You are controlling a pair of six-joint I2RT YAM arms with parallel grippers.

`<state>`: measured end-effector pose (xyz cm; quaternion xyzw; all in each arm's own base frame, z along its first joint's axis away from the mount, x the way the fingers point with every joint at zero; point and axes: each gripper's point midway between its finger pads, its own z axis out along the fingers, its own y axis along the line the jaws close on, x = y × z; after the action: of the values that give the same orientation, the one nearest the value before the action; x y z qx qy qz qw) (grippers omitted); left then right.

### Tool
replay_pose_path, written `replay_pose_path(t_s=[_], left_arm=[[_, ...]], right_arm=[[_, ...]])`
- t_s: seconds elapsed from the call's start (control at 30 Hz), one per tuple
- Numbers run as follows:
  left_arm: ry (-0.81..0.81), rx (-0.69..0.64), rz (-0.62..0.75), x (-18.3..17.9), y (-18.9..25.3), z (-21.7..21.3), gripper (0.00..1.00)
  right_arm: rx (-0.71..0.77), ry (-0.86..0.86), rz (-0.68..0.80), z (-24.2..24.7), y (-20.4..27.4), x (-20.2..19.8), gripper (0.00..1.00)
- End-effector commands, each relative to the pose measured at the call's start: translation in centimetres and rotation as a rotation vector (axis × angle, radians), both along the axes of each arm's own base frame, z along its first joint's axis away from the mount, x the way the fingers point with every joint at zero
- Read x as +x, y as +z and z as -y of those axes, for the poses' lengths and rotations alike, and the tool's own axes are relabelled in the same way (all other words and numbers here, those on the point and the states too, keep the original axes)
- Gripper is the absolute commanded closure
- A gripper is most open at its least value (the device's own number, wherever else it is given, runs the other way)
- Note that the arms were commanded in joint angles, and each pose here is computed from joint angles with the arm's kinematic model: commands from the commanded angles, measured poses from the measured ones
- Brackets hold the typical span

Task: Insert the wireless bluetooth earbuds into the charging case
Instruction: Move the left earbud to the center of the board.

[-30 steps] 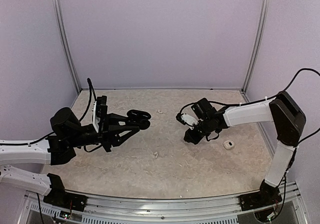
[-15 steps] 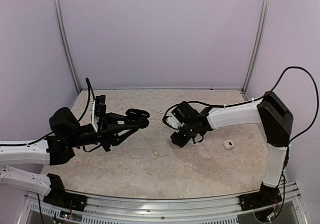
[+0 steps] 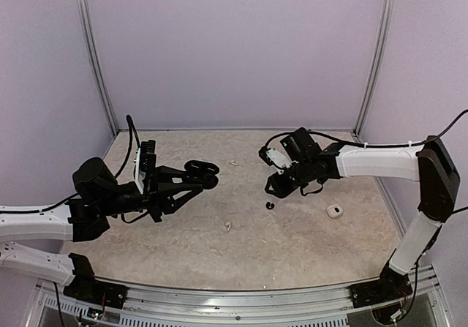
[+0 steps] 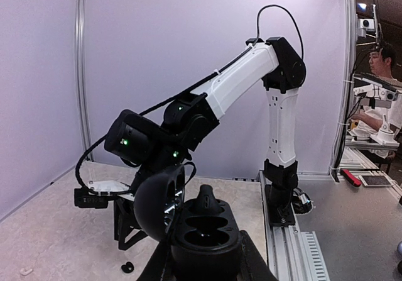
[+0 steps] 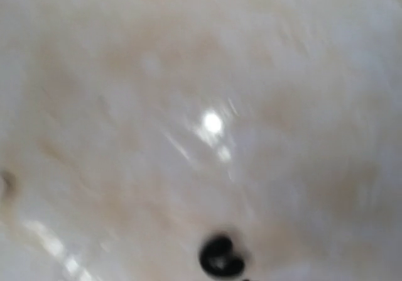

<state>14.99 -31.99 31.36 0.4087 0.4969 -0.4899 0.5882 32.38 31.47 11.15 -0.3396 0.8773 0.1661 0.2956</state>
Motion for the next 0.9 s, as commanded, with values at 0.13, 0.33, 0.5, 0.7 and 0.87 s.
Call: replay_pose_path(t_s=[0.13, 0.33, 0.5, 0.7, 0.87], left_arm=[[0.028, -0.006, 0.012, 0.4, 0.0, -0.5, 1.00], [0.031, -0.007, 0.013, 0.4, 0.0, -0.6, 1.00], [0.033, -0.008, 0.016, 0.4, 0.1, -0.7, 1.00], [0.035, -0.012, 0.019, 0.4, 0.3, -0.8, 1.00], [0.037, -0.009, 0.018, 0.4, 0.3, -0.9, 1.00]], right_arm=[[-0.113, -0.090, -0.126, 4.5, -6.1, -2.2, 0.81], [-0.161, -0.108, -0.137, 5.5, -8.6, -1.5, 0.83], [-0.177, -0.095, -0.129, 5.1, -9.7, -0.1, 0.85], [-0.194, -0.070, -0.089, 4.3, -10.0, 2.4, 0.86], [-0.125, 0.045, -0.073, 1.4, -9.2, 3.4, 0.86]])
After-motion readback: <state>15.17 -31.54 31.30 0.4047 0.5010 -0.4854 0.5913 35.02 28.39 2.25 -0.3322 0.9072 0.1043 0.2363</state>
